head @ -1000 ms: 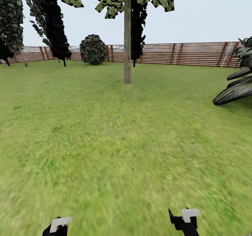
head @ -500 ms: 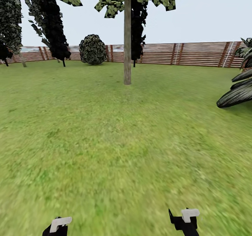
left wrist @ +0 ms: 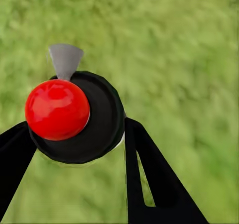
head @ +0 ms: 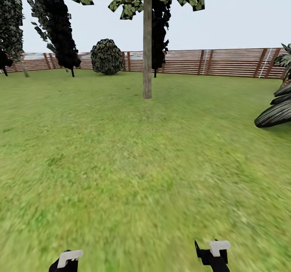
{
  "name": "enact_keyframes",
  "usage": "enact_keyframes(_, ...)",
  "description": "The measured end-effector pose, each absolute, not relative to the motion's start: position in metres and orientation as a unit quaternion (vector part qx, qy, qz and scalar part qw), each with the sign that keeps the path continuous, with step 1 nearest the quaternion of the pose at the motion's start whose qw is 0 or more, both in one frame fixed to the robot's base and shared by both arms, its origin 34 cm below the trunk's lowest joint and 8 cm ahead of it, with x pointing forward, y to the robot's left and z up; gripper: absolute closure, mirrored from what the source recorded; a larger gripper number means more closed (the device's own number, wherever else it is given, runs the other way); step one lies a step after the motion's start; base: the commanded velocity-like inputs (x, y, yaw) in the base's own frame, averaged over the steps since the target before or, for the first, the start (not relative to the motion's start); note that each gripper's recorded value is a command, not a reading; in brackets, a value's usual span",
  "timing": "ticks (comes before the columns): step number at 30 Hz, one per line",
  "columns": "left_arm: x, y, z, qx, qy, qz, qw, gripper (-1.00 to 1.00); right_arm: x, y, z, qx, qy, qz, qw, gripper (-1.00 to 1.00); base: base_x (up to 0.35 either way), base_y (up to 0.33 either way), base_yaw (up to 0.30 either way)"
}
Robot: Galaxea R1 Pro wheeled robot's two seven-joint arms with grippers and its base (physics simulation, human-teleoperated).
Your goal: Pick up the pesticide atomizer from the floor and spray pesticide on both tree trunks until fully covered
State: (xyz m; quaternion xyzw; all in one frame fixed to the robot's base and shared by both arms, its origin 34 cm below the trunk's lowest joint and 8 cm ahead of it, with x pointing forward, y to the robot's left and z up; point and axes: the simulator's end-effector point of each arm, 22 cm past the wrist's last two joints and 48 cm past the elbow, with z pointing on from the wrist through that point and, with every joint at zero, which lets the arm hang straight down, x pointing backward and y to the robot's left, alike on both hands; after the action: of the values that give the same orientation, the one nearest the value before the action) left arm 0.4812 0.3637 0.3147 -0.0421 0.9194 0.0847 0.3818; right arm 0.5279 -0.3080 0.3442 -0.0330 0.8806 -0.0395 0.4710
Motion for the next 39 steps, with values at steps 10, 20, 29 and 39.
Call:
enact_keyframes(10, 0.4809, 0.3637, 0.3146, -0.042, 0.919, 0.085, 0.382, 1.0, 0.5279, -0.3078, 0.3442, -0.033, 0.881, -0.039, 0.471, -1.0, 0.337, 0.0, 0.0)
enact_keyframes(20, 0.4811, 0.3637, 0.3146, -0.042, 0.919, 0.085, 0.382, 1.0, 0.5279, -0.3078, 0.3442, -0.033, 0.881, -0.039, 0.471, -1.0, 0.337, 0.0, 0.0)
enact_keyframes(29, 0.4808, 0.3637, 0.3145, -0.042, 0.919, 0.085, 0.382, 1.0, 0.5279, -0.3079, 0.3442, -0.033, 0.881, -0.039, 0.471, -1.0, 0.337, 0.0, 0.0)
enact_keyframes(39, 0.481, 0.3637, 0.3146, -0.042, 0.919, 0.085, 0.382, 1.0, 0.5279, -0.308, 0.3442, -0.033, 0.881, -0.039, 0.471, -1.0, 0.337, 0.0, 0.0)
